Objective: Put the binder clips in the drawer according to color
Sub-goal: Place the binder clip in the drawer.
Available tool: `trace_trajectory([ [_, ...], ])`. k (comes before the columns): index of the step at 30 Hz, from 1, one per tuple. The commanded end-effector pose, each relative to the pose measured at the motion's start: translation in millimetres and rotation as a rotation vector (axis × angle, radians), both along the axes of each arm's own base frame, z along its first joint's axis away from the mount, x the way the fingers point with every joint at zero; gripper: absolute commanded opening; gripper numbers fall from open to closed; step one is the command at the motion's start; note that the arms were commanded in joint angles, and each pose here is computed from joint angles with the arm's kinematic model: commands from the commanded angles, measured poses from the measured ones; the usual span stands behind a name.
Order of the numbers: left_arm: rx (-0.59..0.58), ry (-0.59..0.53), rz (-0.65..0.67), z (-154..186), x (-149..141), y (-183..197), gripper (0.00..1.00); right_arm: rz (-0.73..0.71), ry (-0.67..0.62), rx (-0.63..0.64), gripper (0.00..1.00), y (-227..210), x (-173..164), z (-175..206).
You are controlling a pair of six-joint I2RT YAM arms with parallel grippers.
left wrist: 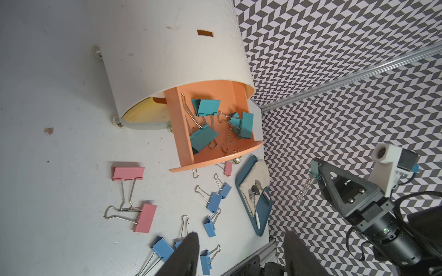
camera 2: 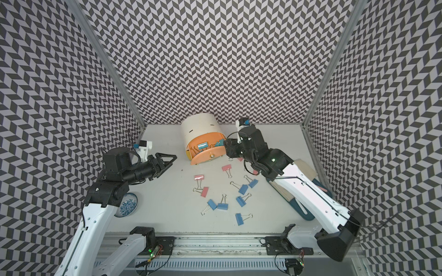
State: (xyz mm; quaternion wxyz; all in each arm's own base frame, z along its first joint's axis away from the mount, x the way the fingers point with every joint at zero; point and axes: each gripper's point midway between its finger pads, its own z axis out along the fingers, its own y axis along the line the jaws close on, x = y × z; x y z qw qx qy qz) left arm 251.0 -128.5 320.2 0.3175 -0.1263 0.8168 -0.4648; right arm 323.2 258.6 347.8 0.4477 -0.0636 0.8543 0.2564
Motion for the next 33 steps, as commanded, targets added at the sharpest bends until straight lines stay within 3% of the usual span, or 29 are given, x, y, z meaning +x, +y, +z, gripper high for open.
trace_trajectory([
  [1,-0.02,-0.09,-0.04,25,8,-6,0.6,0.041,-0.004,0.006,0.44,18,13,7],
  [13,-0.053,-0.133,-0.047,44,36,-23,0.6,0.103,0.0,0.081,0.44,76,60,15],
  [23,-0.036,-0.115,-0.044,32,41,-26,0.6,0.098,0.0,0.107,0.44,103,96,1],
  [33,-0.02,-0.098,-0.05,21,41,-26,0.6,0.112,0.006,0.093,0.51,108,102,-14],
])
